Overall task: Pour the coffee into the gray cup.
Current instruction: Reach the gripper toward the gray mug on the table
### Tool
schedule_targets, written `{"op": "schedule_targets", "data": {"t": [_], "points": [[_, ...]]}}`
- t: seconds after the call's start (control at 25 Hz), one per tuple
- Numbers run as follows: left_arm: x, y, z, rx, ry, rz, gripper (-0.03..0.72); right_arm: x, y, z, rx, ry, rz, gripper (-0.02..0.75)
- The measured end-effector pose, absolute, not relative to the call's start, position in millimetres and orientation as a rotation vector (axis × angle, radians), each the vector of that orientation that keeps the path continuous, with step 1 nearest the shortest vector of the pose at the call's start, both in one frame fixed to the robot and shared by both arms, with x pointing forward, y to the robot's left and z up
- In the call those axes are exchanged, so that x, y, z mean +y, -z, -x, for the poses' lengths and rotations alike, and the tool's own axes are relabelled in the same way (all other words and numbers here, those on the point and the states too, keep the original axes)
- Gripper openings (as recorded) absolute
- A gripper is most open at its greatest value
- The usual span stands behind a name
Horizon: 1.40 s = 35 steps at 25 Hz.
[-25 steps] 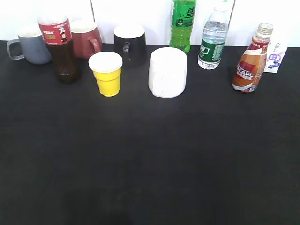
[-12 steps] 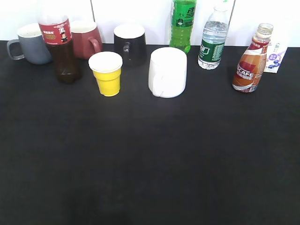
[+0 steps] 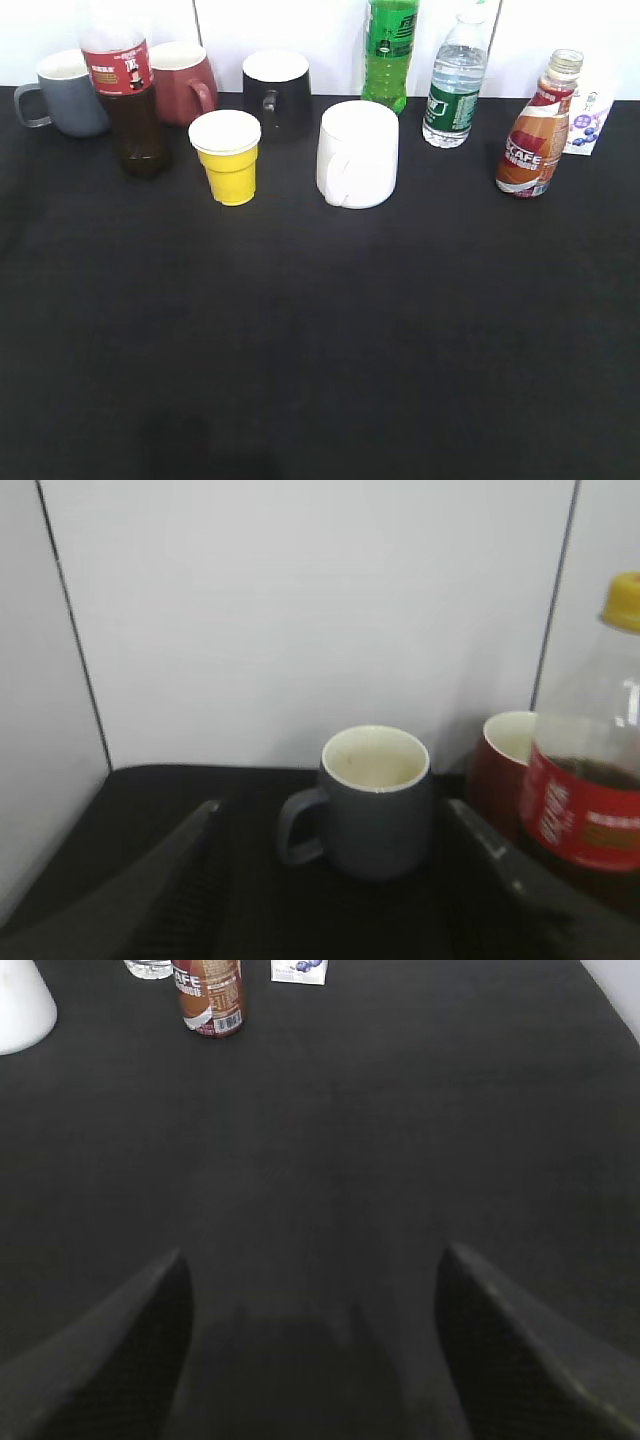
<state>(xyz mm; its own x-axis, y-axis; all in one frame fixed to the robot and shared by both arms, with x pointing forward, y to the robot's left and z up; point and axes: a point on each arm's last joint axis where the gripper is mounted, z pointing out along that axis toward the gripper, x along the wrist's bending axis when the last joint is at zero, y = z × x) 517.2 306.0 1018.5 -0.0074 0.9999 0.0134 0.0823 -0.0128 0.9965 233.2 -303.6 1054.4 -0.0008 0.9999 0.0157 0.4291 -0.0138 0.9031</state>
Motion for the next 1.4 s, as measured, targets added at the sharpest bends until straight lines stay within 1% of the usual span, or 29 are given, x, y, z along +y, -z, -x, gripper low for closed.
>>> {"op": "schedule_targets", "data": {"t": [0.16, 0.24, 0.44, 0.6, 0.8, 1.08, 1.12, 1.16, 1.2, 1.24, 1.28, 1.32, 1.4], "points": [[307, -979, -544, 1.262, -1.188, -1.263, 0.472, -304, -1054, -233, 1.524, -0.98, -1.538, 0.59], [310, -964, -560, 1.314, -1.185, -1.243, 0.47, -304, -1054, -233, 1.524, -0.98, -1.538, 0.59], [330, -940, -606, 1.369, -1.214, -1.22, 0.47, -304, -1054, -233, 1.524, -0.98, -1.538, 0.59], [333, -915, -637, 1.391, -1.198, -1.246, 0.47, -304, -1054, -233, 1.524, -0.98, -1.538, 0.59], [341, -900, -667, 1.422, -1.19, -1.259, 0.47, -304, -1054, -233, 1.524, -0.98, -1.538, 0.59], [349, -893, -707, 1.435, -1.186, -1.267, 0.466, -304, -1054, -233, 1.524, -0.98, -1.538, 0.59], [349, -892, -712, 1.427, -1.191, -1.262, 0.454, -304, -1054, -233, 1.524, -0.98, -1.538, 0.59], [350, -894, -716, 1.421, -1.195, -1.257, 0.424, -304, -1054, -233, 1.524, -0.98, -1.538, 0.59], [350, -893, -717, 1.422, -1.194, -1.258, 0.368, -304, -1054, -233, 1.524, -0.98, -1.538, 0.59], [350, -892, -718, 1.42, -1.194, -1.262, 0.273, -304, -1054, -233, 1.524, -0.98, -1.538, 0.59], [349, -892, -718, 1.415, -1.193, -1.27, 0.137, -304, -1054, -233, 1.524, -0.98, -1.538, 0.59], [347, -891, -718, 1.387, -1.194, -1.31, 0.048, -304, -1054, -233, 1.524, -0.98, -1.538, 0.59], [345, -892, -718, 1.339, -1.201, -1.352, 0.048, -304, -1054, -233, 1.524, -0.98, -1.538, 0.59]]}}
